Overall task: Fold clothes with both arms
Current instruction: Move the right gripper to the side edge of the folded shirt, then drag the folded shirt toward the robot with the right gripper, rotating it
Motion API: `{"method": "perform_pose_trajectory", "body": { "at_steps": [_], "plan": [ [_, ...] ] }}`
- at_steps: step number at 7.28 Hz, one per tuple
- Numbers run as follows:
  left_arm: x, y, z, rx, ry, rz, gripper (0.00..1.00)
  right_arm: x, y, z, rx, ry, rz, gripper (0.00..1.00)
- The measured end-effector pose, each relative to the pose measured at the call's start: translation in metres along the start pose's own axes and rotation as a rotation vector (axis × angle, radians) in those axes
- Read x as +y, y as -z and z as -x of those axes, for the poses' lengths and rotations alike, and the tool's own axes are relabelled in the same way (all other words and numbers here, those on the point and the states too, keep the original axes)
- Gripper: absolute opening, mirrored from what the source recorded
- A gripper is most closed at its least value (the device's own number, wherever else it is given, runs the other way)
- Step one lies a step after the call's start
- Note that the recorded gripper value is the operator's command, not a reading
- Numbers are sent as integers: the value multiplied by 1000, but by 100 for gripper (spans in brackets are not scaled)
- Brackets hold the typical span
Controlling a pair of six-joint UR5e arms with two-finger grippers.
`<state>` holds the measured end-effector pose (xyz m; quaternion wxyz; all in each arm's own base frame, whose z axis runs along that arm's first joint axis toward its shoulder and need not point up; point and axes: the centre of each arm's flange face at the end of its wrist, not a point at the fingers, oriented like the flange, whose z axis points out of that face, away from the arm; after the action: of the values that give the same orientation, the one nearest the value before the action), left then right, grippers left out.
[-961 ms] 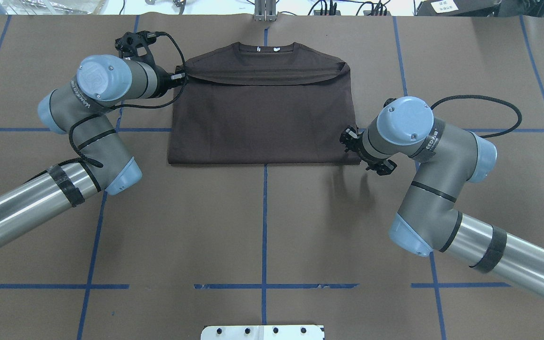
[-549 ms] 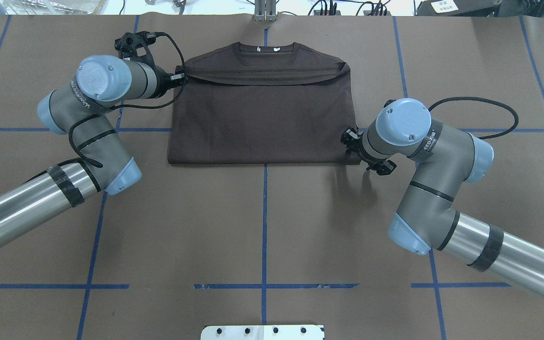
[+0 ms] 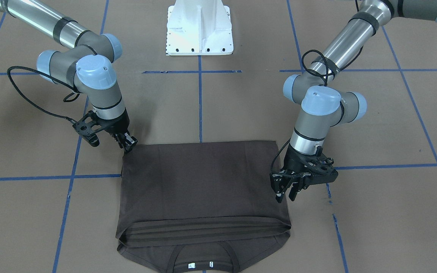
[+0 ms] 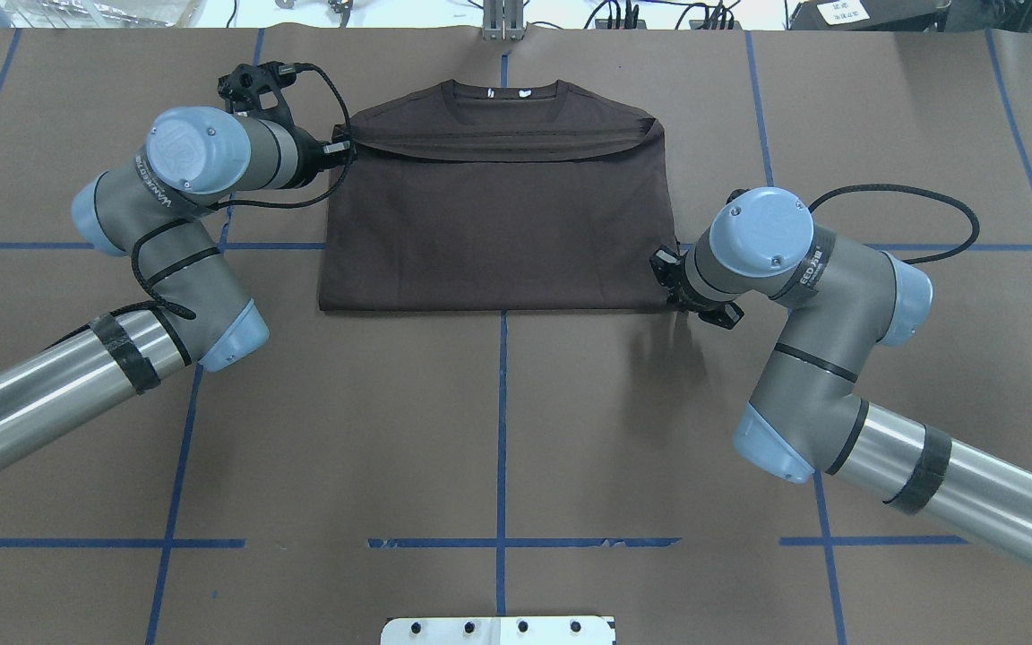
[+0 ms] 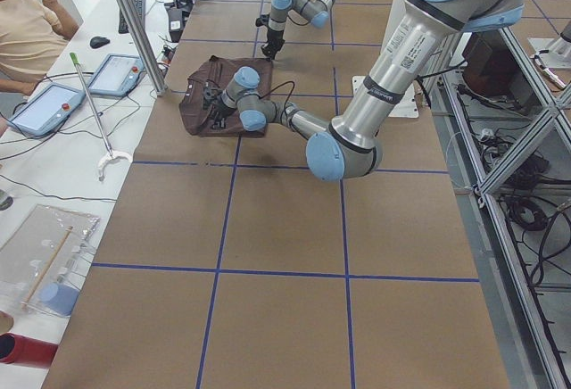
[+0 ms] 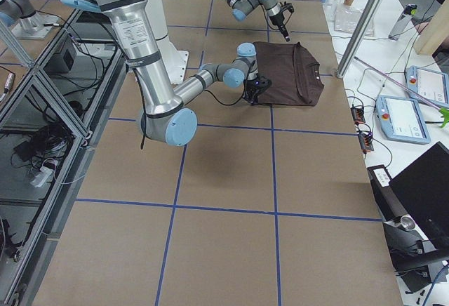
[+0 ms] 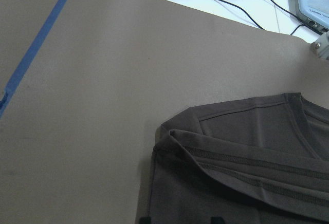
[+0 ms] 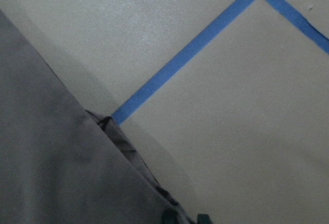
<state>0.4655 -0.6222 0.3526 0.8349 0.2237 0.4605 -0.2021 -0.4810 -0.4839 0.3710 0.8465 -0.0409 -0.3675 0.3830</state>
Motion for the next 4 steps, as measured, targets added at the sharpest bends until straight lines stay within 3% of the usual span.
{"method": "perform_pose_trajectory", "body": {
  "at_steps": [2,4],
  "plan": [
    [1,0,0,0,0,1,50,2,4,5,-11,-2,4,0],
    [0,1,-1,2,1,0,50,13,33,0,-48,9,37,0]
  ]
}}
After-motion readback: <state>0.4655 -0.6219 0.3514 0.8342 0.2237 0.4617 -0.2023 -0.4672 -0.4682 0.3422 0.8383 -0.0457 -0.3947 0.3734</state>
